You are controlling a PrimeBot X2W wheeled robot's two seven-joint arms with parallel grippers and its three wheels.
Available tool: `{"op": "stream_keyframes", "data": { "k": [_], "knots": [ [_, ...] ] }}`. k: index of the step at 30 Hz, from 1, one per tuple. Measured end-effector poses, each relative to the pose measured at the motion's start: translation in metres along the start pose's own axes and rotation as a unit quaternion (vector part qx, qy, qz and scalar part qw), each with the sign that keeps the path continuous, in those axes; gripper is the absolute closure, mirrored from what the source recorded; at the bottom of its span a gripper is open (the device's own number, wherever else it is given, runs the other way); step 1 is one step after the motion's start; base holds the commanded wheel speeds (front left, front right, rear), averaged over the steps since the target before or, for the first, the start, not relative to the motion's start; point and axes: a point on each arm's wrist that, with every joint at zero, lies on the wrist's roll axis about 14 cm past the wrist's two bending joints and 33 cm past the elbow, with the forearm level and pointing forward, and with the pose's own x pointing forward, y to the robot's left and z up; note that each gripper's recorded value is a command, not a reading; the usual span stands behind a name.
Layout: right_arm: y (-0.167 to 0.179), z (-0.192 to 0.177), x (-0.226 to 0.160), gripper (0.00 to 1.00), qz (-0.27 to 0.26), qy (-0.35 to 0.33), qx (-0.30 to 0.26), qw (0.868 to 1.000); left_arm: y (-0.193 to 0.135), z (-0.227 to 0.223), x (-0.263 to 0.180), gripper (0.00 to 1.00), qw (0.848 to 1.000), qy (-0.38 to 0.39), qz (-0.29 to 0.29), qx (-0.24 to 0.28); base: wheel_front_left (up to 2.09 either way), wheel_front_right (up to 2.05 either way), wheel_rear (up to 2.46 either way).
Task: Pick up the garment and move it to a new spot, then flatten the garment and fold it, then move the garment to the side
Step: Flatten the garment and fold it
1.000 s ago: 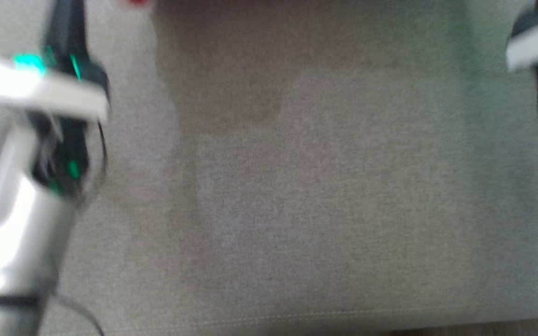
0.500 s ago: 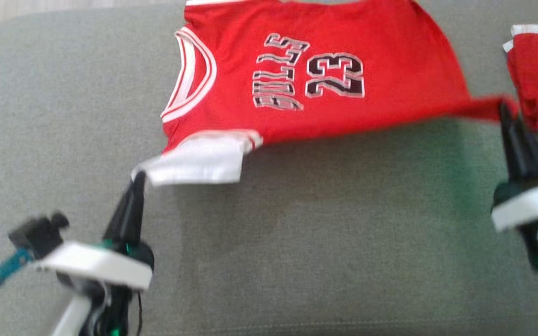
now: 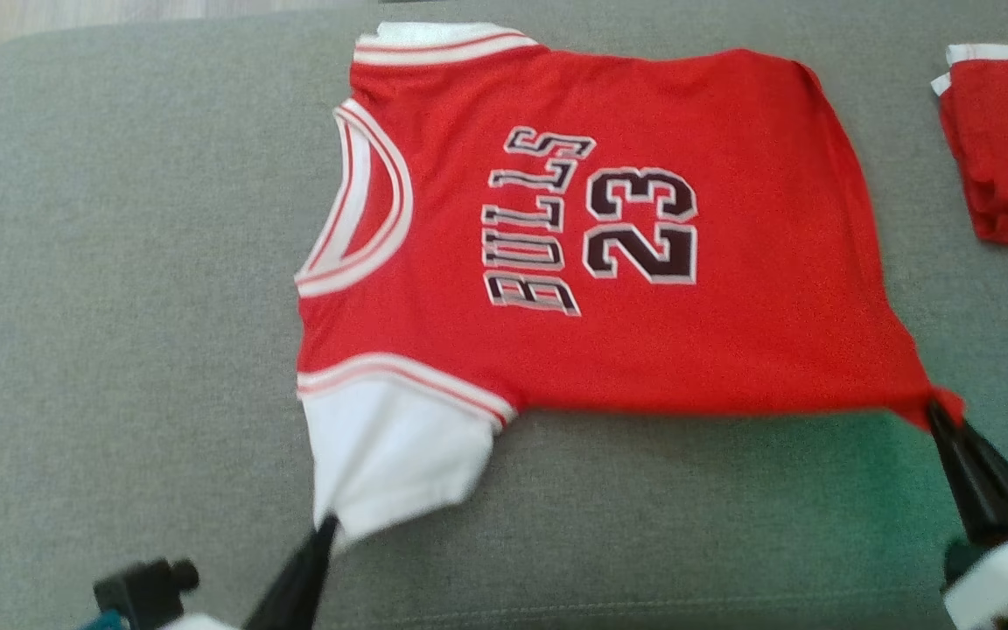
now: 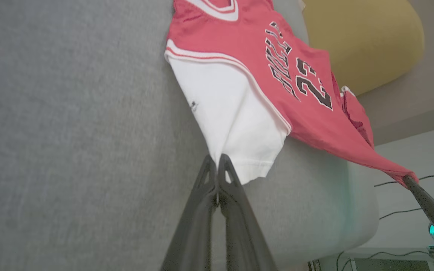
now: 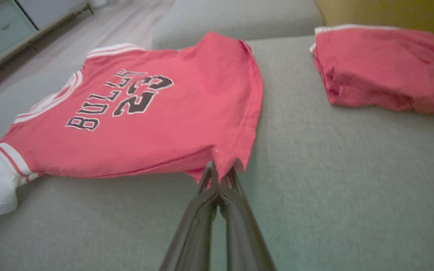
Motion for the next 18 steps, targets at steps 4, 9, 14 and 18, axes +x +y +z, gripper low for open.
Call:
{"op": "stream_keyframes", "data": {
  "k": [4, 9, 14, 18],
  "knots": [
    [-0.011, -0.015, -0.016, 1.00, -0.024, 0.031, 0.010, 0.999, -0.001, -0.022, -0.015, 1.00, 0.998, 0.055, 0.006, -0.009, 0.00, 0.00, 0.00],
    [-0.011, -0.007, -0.016, 1.00, -0.028, 0.016, 0.013, 0.999, -0.013, -0.003, -0.012, 1.00, 0.999, 0.033, -0.013, -0.019, 0.00, 0.00, 0.00],
    [-0.009, 0.001, -0.012, 1.00, -0.026, 0.002, 0.016, 1.000, -0.029, 0.030, 0.000, 1.00, 0.998, -0.013, -0.044, -0.051, 0.00, 0.00, 0.00],
    [-0.010, 0.014, 0.007, 1.00, -0.027, -0.022, 0.024, 0.999, -0.045, 0.065, 0.024, 1.00, 0.995, -0.054, -0.076, -0.048, 0.00, 0.00, 0.00]
  ]
}}
